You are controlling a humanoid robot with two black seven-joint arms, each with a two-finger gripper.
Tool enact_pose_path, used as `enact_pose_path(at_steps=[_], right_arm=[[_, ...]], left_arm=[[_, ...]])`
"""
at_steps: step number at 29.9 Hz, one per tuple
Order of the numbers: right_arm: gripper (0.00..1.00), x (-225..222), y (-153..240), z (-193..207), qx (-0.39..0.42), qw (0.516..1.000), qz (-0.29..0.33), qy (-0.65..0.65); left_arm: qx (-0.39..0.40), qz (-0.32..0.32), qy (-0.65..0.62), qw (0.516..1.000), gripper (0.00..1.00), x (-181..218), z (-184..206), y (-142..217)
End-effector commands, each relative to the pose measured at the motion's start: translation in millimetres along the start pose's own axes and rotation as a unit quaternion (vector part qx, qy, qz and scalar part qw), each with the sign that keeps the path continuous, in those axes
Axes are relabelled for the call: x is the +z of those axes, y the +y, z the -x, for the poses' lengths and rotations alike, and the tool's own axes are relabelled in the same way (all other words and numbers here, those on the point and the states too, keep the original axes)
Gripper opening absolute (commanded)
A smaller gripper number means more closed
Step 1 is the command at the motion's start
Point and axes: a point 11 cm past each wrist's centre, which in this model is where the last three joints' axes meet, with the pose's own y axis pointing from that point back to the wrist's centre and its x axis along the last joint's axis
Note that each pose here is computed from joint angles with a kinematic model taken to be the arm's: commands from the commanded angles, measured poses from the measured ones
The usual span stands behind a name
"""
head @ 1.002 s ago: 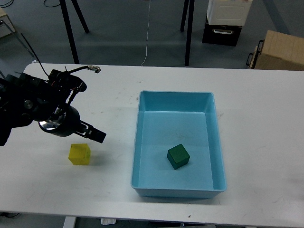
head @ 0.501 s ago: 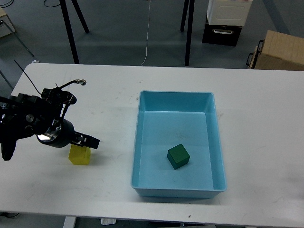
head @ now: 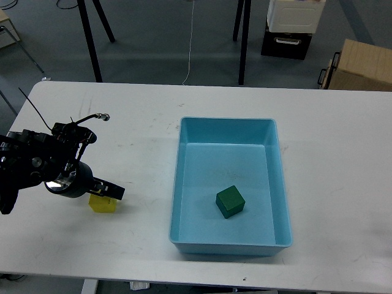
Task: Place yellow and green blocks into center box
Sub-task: 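Close the left gripper on the yellow cube and lift it toward the bin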
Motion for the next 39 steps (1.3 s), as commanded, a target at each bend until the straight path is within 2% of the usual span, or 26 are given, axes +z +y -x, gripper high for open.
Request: enact_pose_path(at_steps=[1, 3, 4, 19, 23, 29, 32, 35, 39], right_arm=[[1.00, 0, 0, 0, 0.000, 1.000, 0.000, 0.000], [1.00, 0, 0, 0, 0.000, 1.000, 0.001, 0.000], [1.00, 0, 0, 0, 0.001, 1.000, 0.001, 0.000], [1.00, 0, 1, -1, 0.002, 1.000, 0.003, 0.002], [1.00, 0, 1, -1, 0.002, 1.000, 0.003, 0.002], [1.00, 0, 2, -4, 0.007, 1.000, 0.002, 0.003], [1.00, 0, 1, -5, 0.007, 1.000, 0.002, 0.003], [1.00, -2, 3, -8, 0.013, 1.000, 0.000, 0.004], [1.00, -3, 3, -9, 0.014, 1.000, -0.001, 0.005]], left_arm=[[0.005, -0.012, -0.015, 1.000, 0.37, -1, -2, 2], [0.004, -0.016, -0.019, 1.000, 0.12, -1, -1, 2], [0.003, -0.018, -0.020, 1.000, 0.08, 0, 0, 1], [0.004, -0.021, -0.012, 1.000, 0.00, -7, 4, 8], [0.033, -0.012, -0.005, 0.999, 0.00, -4, -14, 22], [0.118, 0.042, -0.025, 0.992, 0.00, 48, -83, 88], [0.139, 0.075, -0.050, 0.986, 0.00, 96, -111, 115], [0.146, 0.094, -0.096, 0.980, 0.00, 145, -126, 126], [0.130, 0.111, -0.140, 0.975, 0.00, 195, -125, 116]])
